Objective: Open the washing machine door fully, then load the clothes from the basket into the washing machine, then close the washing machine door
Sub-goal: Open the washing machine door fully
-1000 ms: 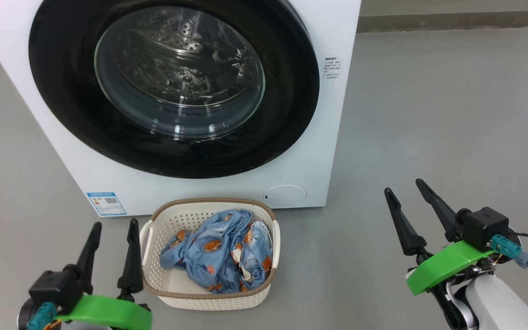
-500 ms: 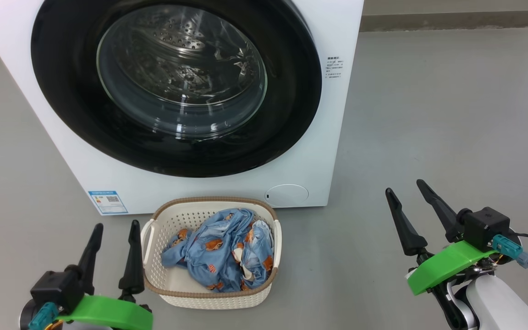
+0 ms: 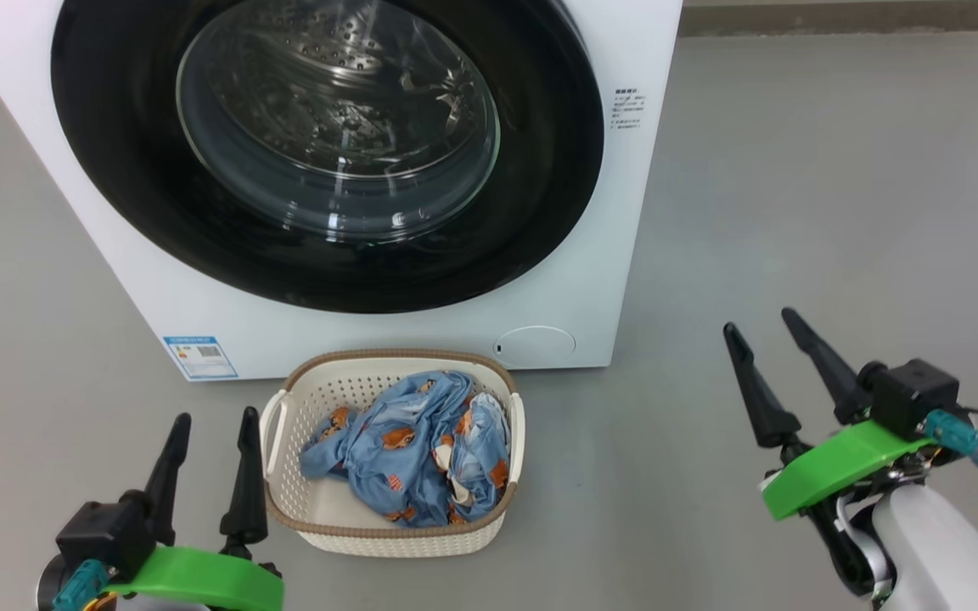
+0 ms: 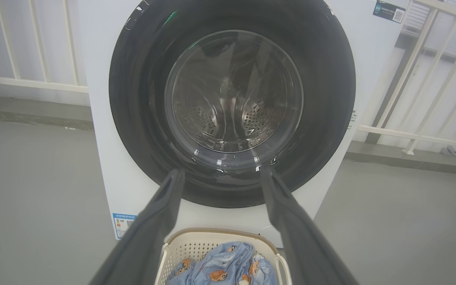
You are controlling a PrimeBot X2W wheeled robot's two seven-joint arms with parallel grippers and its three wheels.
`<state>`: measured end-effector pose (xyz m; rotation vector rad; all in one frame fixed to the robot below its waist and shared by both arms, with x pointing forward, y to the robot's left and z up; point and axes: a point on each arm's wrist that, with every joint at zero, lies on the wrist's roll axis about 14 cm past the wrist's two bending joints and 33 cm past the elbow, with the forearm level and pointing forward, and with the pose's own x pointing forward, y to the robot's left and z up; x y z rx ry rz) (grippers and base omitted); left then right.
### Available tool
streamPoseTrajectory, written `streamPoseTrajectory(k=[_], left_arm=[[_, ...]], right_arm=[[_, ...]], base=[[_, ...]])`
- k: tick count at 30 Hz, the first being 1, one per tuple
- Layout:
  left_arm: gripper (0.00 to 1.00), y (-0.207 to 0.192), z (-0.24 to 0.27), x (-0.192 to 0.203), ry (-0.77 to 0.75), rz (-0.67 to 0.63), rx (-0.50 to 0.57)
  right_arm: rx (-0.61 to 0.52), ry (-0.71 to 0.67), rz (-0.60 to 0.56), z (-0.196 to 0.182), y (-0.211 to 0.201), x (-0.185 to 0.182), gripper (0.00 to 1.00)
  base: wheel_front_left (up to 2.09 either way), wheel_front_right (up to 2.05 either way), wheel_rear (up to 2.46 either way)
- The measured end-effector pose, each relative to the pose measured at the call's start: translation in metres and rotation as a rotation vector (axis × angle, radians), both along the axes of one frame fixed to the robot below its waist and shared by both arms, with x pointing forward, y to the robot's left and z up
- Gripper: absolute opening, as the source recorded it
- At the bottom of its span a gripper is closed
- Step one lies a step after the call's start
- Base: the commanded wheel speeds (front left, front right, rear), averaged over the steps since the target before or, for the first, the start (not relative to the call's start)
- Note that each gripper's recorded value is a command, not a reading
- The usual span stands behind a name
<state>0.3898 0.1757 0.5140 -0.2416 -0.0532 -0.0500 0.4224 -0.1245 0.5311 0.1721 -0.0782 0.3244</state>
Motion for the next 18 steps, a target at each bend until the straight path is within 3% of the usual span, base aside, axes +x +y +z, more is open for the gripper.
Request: streamPoseTrajectory(k=[18], left_arm=[[1.0,0.008,-0.008,0.014,0.02,0.023,0.001]], right_arm=[[-0.004,-0.048,-0.03,0.021,-0.021,0.053,1.0]], base=[[0.0,0.0,0.0]])
